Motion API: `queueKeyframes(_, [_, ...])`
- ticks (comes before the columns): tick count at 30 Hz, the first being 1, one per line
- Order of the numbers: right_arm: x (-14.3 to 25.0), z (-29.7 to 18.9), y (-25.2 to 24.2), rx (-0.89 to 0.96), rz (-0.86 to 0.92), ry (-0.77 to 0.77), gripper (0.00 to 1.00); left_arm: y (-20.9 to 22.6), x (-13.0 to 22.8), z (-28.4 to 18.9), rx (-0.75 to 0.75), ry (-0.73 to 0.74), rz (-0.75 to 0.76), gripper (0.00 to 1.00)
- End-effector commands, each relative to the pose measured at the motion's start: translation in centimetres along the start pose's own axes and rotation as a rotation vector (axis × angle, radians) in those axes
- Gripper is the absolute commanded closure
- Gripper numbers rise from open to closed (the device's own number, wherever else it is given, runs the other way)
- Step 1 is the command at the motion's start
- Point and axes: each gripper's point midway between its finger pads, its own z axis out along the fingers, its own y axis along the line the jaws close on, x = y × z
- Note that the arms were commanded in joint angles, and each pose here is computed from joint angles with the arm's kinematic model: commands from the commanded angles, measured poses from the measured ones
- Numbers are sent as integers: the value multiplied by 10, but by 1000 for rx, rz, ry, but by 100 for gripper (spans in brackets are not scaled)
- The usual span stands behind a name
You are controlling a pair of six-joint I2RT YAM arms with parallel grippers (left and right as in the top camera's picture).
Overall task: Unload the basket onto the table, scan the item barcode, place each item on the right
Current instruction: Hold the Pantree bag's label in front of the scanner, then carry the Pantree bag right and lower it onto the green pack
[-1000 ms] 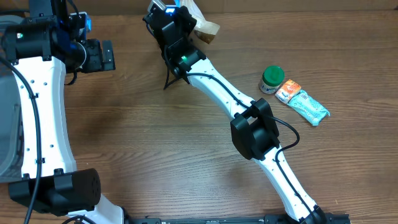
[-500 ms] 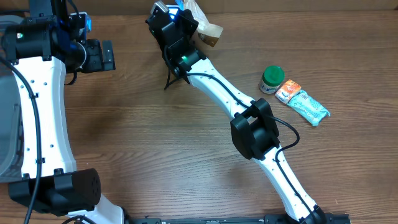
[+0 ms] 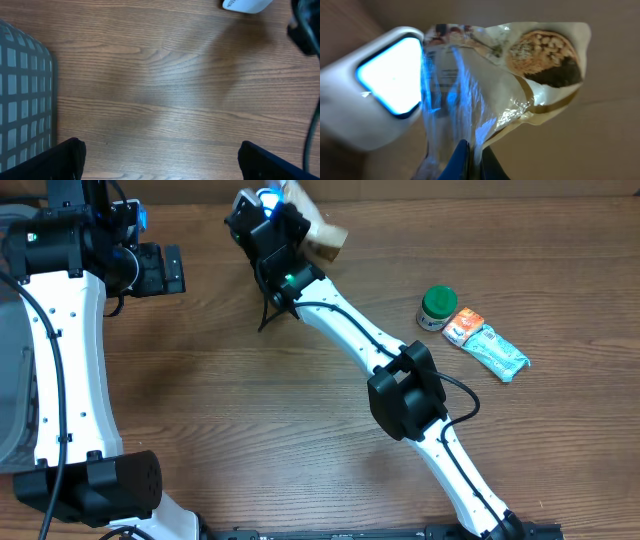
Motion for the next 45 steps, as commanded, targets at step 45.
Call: queueKeyframes(45, [413,-102,-173,-504,1471,981,89,-2,0,4,8,9,17,0])
